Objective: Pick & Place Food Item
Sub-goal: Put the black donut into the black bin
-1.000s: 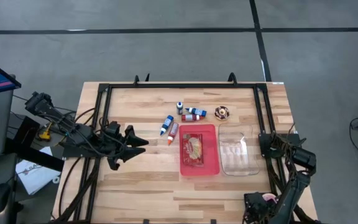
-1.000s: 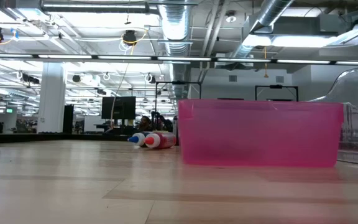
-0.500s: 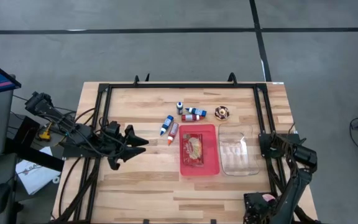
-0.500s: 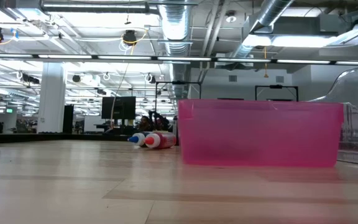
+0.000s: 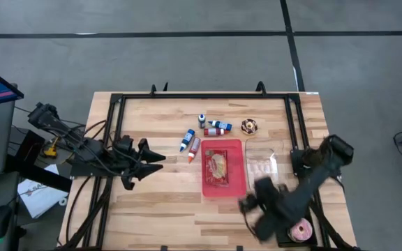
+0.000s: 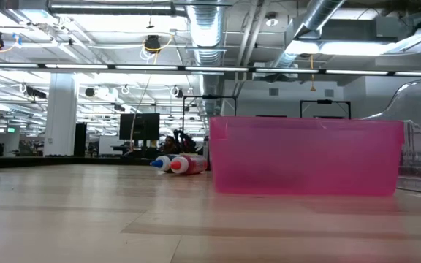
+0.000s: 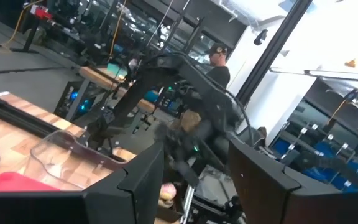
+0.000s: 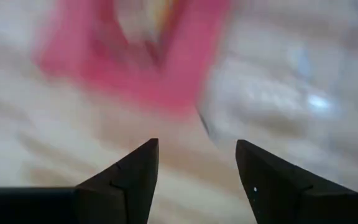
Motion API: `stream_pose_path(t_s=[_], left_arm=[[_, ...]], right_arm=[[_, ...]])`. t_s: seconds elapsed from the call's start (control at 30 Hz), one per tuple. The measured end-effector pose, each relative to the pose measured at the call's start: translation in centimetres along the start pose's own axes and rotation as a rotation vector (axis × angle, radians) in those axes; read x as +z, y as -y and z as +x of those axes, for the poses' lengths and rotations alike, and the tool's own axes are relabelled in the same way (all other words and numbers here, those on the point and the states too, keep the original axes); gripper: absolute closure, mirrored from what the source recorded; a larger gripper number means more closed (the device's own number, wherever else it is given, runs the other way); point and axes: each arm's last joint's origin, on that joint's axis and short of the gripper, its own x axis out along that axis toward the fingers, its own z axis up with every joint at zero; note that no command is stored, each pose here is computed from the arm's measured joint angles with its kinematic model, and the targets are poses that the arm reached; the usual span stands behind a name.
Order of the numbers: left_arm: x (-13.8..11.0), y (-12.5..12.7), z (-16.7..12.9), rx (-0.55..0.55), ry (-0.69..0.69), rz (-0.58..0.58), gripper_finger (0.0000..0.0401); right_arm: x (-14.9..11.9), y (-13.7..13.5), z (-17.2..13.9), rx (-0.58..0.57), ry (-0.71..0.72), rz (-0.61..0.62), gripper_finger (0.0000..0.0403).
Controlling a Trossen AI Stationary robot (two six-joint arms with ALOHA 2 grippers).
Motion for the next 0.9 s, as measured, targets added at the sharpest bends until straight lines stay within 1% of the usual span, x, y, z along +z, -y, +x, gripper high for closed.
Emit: stream_pose_path(t_s=[0.1, 0.2, 0.27, 0.33, 0.47, 0.53, 0.6, 0.7, 0.77, 0.9], left_arm=[[0.5, -0.1, -0.5, 0.002, -0.003, 0.041, 0.0224], [1.2, -0.2, -1.1, -0.009, 0.023, 0.066, 0.0224], [1.6, -0.2, -1.3, -0.013, 0.034, 0.097, 0.0224], [1.8, -0.2, -1.5, -0.015, 0.039, 0.125, 0.0224], [1.9, -0.4, -1.9, -0.006, 0.019, 0.187, 0.0224], [1.8, -0.5, -2.0, -0.002, 0.006, 0.199, 0.0224], [1.7, -0.6, -2.0, 0.014, -0.005, 0.213, 0.0224], [1.5, -0.8, -2.1, 0.048, -0.026, 0.251, 0.0224], [1.5, -1.0, -2.1, 0.086, -0.016, 0.261, 0.0224], [1.6, -1.6, -2.0, 0.192, 0.002, 0.306, 0.0224]], right_arm=[[4.7, -0.9, 0.6, 0.063, 0.16, 0.119, 0.0196], [9.7, -1.4, 1.0, 0.117, 0.271, 0.186, 0.0196], [12.8, -1.6, 1.2, 0.14, 0.302, 0.164, 0.0196], [16.0, -1.7, 1.5, 0.152, 0.305, 0.099, 0.0196], [22.1, -0.7, 3.0, 0.143, 0.213, -0.082, 0.02], [24.6, 0.4, 4.2, 0.108, 0.161, -0.156, 0.0204], [26.8, 2.0, 5.5, 0.042, 0.087, -0.211, 0.0209], [29.3, 5.0, 7.5, -0.093, -0.075, -0.265, 0.0215], [30.7, 6.9, 8.9, -0.173, -0.183, -0.302, 0.0218], [33.5, 10.0, 10.9, -0.249, -0.265, -0.373, 0.0217]])
